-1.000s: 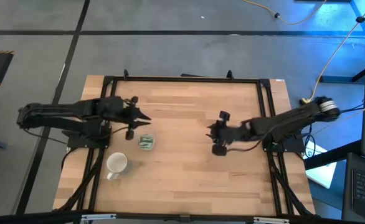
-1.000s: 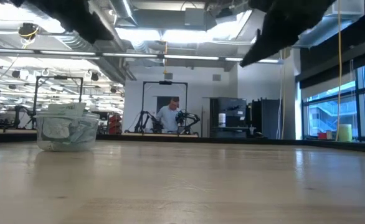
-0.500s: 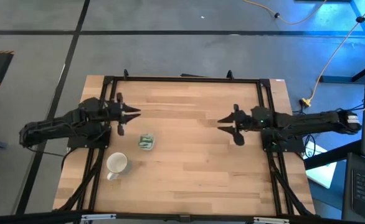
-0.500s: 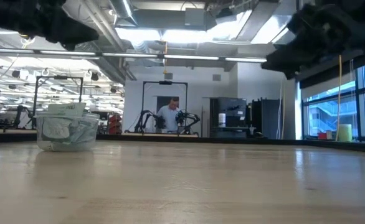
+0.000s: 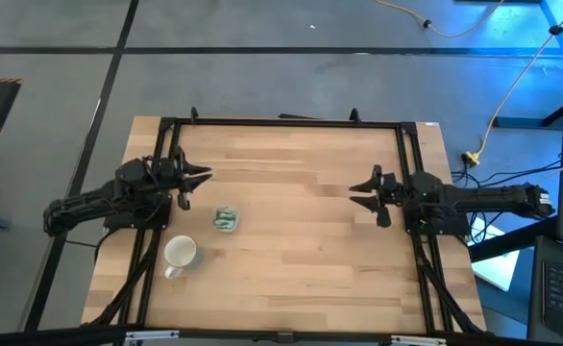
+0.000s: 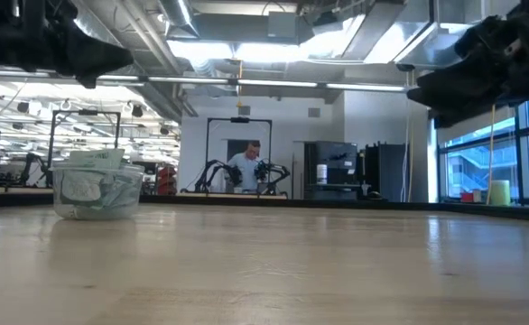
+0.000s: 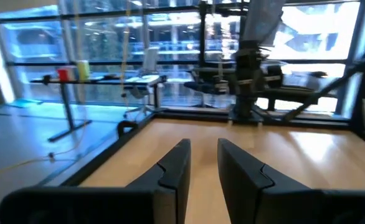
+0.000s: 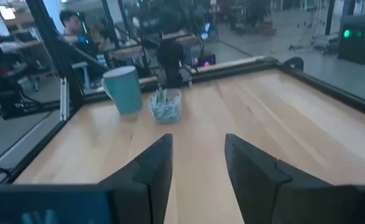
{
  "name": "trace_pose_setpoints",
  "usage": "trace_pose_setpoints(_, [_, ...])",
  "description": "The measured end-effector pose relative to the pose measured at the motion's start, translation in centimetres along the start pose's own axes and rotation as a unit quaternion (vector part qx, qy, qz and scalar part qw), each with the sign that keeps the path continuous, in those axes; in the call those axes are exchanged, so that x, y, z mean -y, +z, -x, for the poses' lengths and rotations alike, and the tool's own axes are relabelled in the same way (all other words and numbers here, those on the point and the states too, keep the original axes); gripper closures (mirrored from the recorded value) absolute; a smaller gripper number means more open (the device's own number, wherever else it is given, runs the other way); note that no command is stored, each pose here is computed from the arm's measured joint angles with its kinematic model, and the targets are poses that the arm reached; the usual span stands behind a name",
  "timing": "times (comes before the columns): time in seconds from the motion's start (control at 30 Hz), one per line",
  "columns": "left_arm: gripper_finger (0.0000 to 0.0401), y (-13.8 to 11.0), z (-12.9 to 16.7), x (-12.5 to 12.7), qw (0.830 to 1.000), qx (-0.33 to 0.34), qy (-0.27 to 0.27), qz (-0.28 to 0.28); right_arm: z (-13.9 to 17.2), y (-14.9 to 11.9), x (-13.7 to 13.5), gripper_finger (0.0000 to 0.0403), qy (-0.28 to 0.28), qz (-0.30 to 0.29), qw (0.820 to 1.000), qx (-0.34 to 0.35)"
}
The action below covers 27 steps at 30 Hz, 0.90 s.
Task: Pick and place Stevia / Truvia into bins
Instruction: Return to Home Position
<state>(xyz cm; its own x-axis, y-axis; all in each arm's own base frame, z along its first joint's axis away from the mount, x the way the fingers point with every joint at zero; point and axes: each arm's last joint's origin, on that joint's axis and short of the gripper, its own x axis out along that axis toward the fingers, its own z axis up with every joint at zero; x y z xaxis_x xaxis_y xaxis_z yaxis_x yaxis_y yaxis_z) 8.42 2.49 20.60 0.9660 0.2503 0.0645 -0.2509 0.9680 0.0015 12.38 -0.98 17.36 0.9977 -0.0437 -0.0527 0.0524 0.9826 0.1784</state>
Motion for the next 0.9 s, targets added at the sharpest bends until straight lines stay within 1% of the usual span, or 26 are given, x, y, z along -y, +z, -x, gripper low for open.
trace_pose_setpoints(0.1, [0.0327, -0.6, 0.0, -0.1, 1.0, 0.002, 0.022, 0.001, 0.5, -0.4, 0.1, 0.0254, 0.003, -0.001, 1.0, 0.015])
trace_pose_setpoints(0.23, [0.0327, -1.7, -0.3, -0.2, 1.0, 0.005, 0.024, 0.006, 0.9, -0.5, 0.1, 0.0254, 0.005, 0.001, 1.0, 0.031])
trace_pose_setpoints(0.33, [0.0327, -2.8, -0.5, -0.2, 1.0, -0.006, 0.027, 0.01, 1.2, -0.3, 0.0, 0.0254, 0.007, 0.003, 0.999, 0.044])
trace_pose_setpoints(0.47, [0.0327, -3.5, -0.7, -0.2, 0.999, 0.002, 0.03, 0.013, 1.3, -0.2, 0.0, 0.0254, 0.007, 0.004, 0.999, 0.049])
trace_pose_setpoints(0.6, [0.0327, -3.6, -0.7, -0.3, 0.999, -0.004, 0.047, 0.014, 1.4, -0.4, 0.1, 0.0254, -0.005, 0.003, 0.999, 0.043])
trace_pose_setpoints(0.73, [0.0327, -3.6, -0.7, -0.4, 0.998, -0.005, 0.065, 0.002, 1.5, -0.7, 0.2, 0.0254, -0.024, 0.002, 0.999, 0.028])
trace_pose_setpoints(0.9, [0.0327, -3.6, -0.7, -0.5, 0.996, -0.006, 0.086, 0.0, 1.5, -0.7, 0.3, 0.0254, -0.036, 0.016, 0.999, 0.028])
